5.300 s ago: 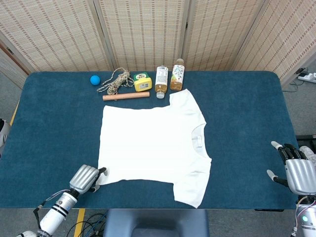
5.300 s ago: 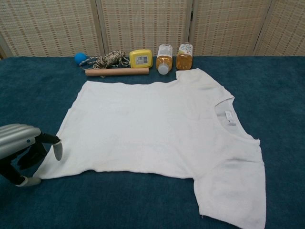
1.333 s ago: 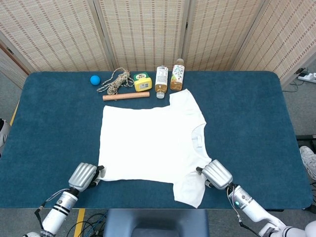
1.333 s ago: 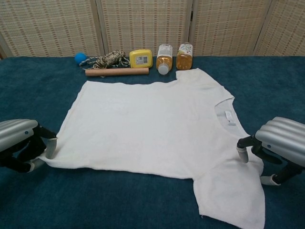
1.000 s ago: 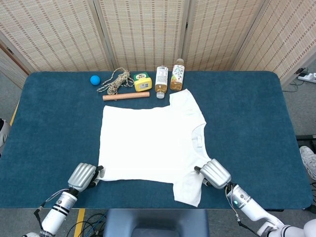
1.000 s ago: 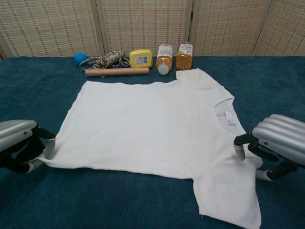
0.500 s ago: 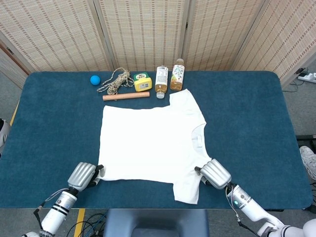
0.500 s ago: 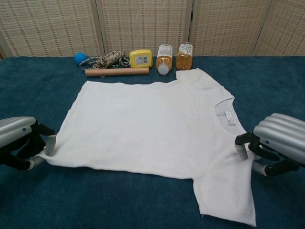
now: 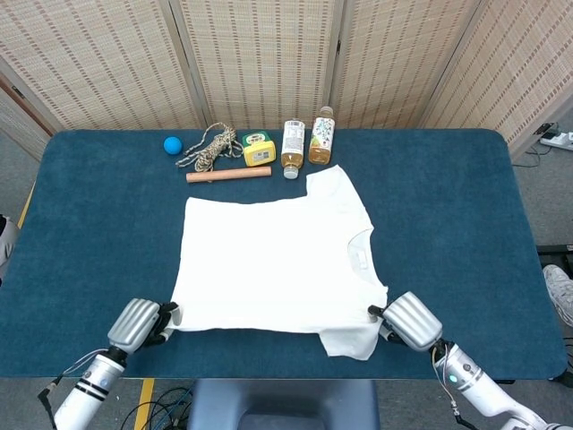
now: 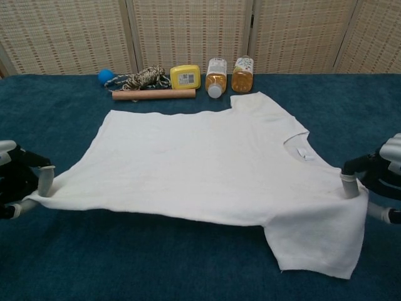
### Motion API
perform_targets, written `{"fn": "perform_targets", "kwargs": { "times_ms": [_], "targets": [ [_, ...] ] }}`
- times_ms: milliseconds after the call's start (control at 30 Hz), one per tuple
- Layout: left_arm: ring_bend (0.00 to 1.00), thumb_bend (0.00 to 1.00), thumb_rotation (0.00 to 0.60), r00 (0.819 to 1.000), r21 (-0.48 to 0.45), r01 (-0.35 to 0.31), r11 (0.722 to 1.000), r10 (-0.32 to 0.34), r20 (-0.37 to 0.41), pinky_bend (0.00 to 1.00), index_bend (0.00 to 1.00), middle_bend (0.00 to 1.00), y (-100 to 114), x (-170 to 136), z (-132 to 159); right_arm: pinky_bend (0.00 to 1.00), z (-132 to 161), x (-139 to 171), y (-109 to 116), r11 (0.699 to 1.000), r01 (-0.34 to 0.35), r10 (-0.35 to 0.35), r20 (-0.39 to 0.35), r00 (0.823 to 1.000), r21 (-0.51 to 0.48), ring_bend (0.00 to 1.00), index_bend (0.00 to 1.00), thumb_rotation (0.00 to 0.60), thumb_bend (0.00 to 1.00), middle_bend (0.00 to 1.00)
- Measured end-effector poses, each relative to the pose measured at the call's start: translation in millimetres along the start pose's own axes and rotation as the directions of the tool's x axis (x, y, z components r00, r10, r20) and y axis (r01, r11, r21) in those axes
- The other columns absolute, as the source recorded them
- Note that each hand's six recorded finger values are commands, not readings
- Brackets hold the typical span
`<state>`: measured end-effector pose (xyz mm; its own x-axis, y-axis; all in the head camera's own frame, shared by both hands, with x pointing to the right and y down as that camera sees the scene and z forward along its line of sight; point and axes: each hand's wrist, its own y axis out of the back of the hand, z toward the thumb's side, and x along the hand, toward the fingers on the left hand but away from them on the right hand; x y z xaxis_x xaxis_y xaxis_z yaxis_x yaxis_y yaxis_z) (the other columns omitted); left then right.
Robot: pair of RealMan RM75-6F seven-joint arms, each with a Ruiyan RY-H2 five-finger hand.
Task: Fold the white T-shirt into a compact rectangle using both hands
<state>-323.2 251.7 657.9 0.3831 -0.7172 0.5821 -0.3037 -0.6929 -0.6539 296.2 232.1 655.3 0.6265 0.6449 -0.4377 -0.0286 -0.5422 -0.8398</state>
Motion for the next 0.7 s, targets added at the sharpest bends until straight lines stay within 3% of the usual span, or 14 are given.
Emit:
{"fn": "perform_targets", "kwargs": {
  "times_ms": [333,700],
  "targets": [
    [0.80,0.50,0.600,1.000,-0.070,0.016,0.997,-0.016,-0.003,0.93,0.63,0.90,15.0,-45.8,2.5,1.00,1.7,46.0,18.2,0.995,-0.070,0.071,0.025,0.997,-0.067,0.92,0.69,0.600,0.57,0.91],
    [0.80,0.50,0.600,0.999,-0.114,0.021,0.993,-0.024,-0.027,0.93,0.63,0.90,19.3,-92.8,5.9,1.00,12.2,77.7,31.5,0.992,-0.086,0.088,0.011,0.996,-0.093,0.93,0.72,0.600,0.59,0.92]
  ]
}}
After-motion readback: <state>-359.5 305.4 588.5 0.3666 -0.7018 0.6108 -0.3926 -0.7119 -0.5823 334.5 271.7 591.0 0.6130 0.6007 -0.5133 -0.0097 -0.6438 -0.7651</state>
